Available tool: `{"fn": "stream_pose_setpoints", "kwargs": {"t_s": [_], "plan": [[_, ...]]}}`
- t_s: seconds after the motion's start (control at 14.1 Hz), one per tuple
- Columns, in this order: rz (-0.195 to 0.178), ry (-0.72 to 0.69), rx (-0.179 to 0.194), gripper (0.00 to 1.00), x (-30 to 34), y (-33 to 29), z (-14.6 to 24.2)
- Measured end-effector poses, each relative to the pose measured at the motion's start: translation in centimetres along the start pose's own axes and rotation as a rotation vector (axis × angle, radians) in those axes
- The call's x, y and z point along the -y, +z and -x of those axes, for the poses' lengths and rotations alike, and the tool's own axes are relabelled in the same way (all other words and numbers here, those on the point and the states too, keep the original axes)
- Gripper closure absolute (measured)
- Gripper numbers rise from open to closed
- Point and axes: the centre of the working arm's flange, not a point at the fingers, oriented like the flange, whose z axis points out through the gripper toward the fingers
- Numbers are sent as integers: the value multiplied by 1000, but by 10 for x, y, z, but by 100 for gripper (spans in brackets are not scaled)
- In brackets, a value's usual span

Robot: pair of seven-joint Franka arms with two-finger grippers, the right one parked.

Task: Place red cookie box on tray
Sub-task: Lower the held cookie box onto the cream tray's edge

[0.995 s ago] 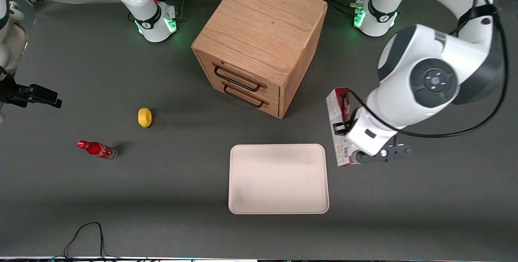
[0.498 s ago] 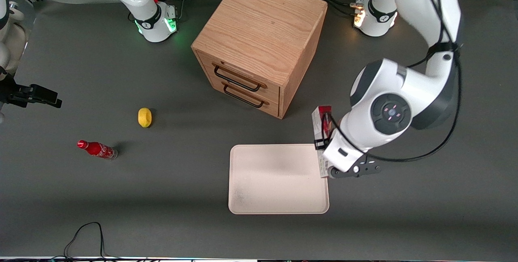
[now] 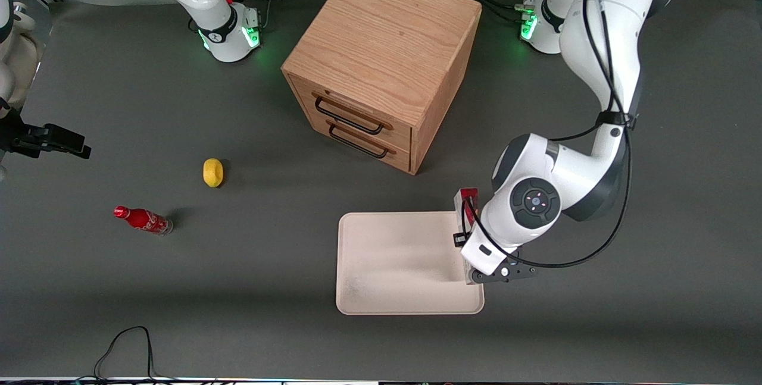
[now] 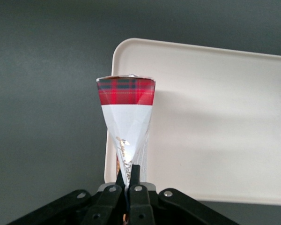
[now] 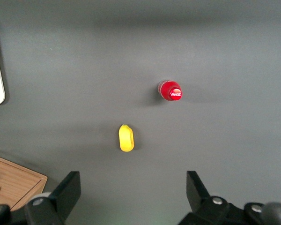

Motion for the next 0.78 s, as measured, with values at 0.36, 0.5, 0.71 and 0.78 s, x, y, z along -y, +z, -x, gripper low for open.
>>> {"fn": "stream_pose_setpoints", "kwargs": {"t_s": [0.36,0.5,0.71,0.78], "plan": [[-10,-9,-19,96,1,39,-5],[-9,-11,-32,96,1,48,-7],[-4,-12,-40,96,1,56,-8],[-4,-11,-41,96,1,58,-8]]}}
